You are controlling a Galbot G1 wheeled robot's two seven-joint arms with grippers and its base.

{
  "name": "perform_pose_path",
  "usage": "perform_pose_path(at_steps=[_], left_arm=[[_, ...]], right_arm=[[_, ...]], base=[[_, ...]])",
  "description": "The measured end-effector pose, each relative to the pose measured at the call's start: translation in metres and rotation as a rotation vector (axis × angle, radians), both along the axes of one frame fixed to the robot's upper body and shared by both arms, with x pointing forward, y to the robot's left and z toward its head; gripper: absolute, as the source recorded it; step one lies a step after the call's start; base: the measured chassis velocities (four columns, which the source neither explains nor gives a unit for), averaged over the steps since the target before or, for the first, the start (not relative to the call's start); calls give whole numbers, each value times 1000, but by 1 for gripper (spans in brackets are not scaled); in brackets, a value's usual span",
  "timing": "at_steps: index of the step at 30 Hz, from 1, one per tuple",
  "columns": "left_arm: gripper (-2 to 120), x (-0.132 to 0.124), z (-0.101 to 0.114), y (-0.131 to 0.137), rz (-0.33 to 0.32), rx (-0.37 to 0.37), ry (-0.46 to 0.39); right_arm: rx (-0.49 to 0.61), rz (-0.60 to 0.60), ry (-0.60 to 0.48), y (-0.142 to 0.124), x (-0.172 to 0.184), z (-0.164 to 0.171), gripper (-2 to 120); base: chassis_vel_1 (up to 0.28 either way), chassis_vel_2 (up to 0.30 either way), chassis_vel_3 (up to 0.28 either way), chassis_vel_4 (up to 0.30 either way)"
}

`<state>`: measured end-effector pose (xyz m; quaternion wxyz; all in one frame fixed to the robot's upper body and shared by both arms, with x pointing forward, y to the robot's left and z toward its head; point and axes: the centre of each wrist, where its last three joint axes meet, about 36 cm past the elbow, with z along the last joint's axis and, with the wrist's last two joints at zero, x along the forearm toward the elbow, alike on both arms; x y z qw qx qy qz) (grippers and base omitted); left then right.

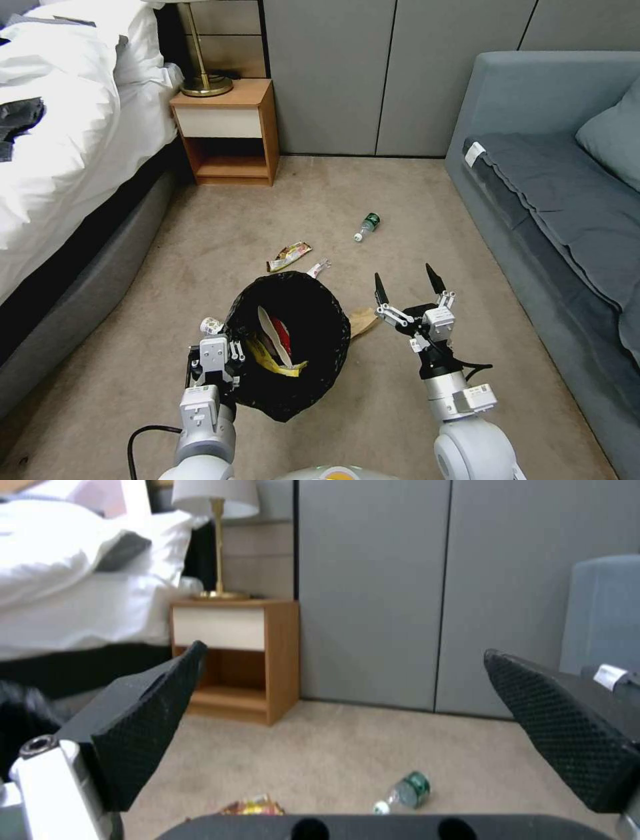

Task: Pick up the trash bin, then pick up the garbage from the floor and place it into the trash bin.

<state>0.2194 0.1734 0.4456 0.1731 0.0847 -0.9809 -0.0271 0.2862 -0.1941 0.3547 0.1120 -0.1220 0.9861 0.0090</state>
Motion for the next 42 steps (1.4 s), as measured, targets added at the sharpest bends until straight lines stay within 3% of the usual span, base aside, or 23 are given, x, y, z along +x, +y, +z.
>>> perform_pose_path(at_steps=[13,22,27,28,30,34,42], left_arm=[[3,-1,3,6,17,11,-4],[3,0,5,9,28,20,-5],[3,0,3,11,33,23,0],[3,0,3,11,33,23,0],[3,0,1,10,35,23,7],[3,0,-2,10,36,24,13],[3,-1,-5,9,36,29,25]], right_arm=[[-82,66,90,-10,21,-32,100],[-277,165,173,-30,52,-78,100],[-483,265,227,-52,79,-107,100],[-483,265,227,-52,79,-107,100],[-625,329,222,-69,94,-117,100],[-744,392,194,-80,111,-125,100],[-856,454,151,-88,127,-135,100]], base=[[0,0,0,0],[0,0,0,0],[0,0,0,0],[0,0,0,0],[0,0,0,0],[0,0,0,0],[0,0,0,0]])
